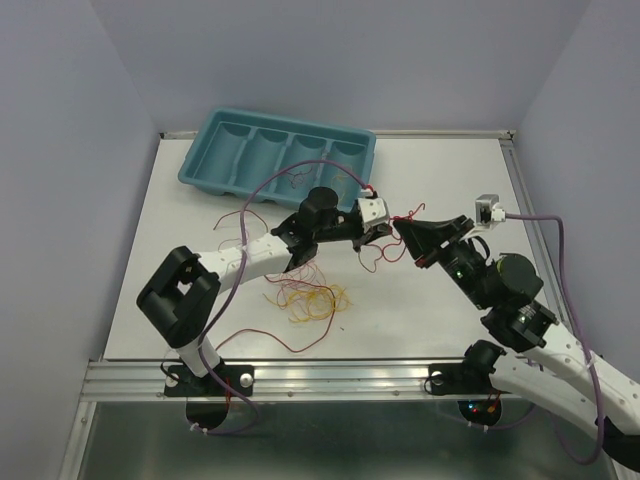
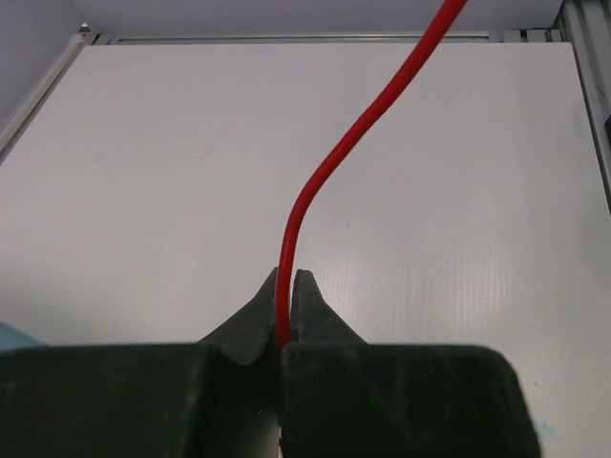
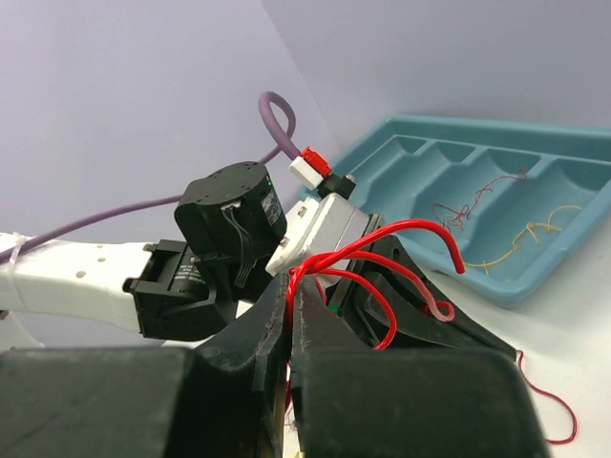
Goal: Untangle the cables
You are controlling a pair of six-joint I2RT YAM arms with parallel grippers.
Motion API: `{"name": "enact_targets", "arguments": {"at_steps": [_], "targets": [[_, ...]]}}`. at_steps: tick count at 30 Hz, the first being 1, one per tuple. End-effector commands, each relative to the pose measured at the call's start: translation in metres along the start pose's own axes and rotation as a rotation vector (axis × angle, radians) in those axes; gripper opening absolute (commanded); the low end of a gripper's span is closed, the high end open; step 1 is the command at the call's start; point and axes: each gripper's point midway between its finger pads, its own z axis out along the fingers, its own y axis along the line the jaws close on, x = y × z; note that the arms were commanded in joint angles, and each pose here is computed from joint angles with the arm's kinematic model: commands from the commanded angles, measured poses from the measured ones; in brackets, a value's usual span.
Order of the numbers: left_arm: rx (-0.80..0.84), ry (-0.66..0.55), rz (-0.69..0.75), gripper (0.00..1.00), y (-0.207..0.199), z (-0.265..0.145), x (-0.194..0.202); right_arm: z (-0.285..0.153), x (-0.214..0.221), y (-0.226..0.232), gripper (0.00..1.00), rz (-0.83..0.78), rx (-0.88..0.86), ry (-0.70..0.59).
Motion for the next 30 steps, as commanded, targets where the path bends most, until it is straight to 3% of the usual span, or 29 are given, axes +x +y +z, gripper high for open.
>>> {"name": "enact_targets", "arguments": {"at_steps": [1, 8, 16, 22, 23, 24, 27, 30], "targets": [[-0.101, -0.079, 0.068, 0.00, 0.020, -0.020, -0.036, -0.007, -0.017, 0.010, 0.01, 0.002, -0.048, -0.069], [-0.279, -0.130, 0.050, 0.00, 0.065, -0.068, -0.070, -0.014, -0.034, 0.011, 0.01, -0.015, -0.006, -0.047], [-0.395, -0.127, 0.062, 0.00, 0.087, -0.099, -0.154, 0.021, 0.022, 0.006, 0.01, -0.046, 0.010, 0.188], [-0.431, -0.049, 0.066, 0.00, 0.088, -0.120, -0.178, 0.039, 0.051, -0.019, 0.01, -0.094, 0.110, 0.257], [-0.431, -0.061, 0.075, 0.00, 0.088, -0.125, -0.199, 0.042, 0.057, -0.026, 0.01, -0.112, 0.136, 0.270], [-0.410, -0.001, 0.040, 0.00, 0.083, -0.126, -0.190, 0.043, 0.059, -0.029, 0.01, -0.120, 0.143, 0.275], [-0.354, 0.028, 0.002, 0.00, 0.066, -0.126, -0.196, 0.044, 0.074, -0.021, 0.01, -0.140, 0.069, 0.315], [-0.330, 0.049, -0.009, 0.00, 0.044, -0.122, -0.201, 0.042, 0.088, 0.007, 0.01, -0.147, -0.127, 0.352]]}}
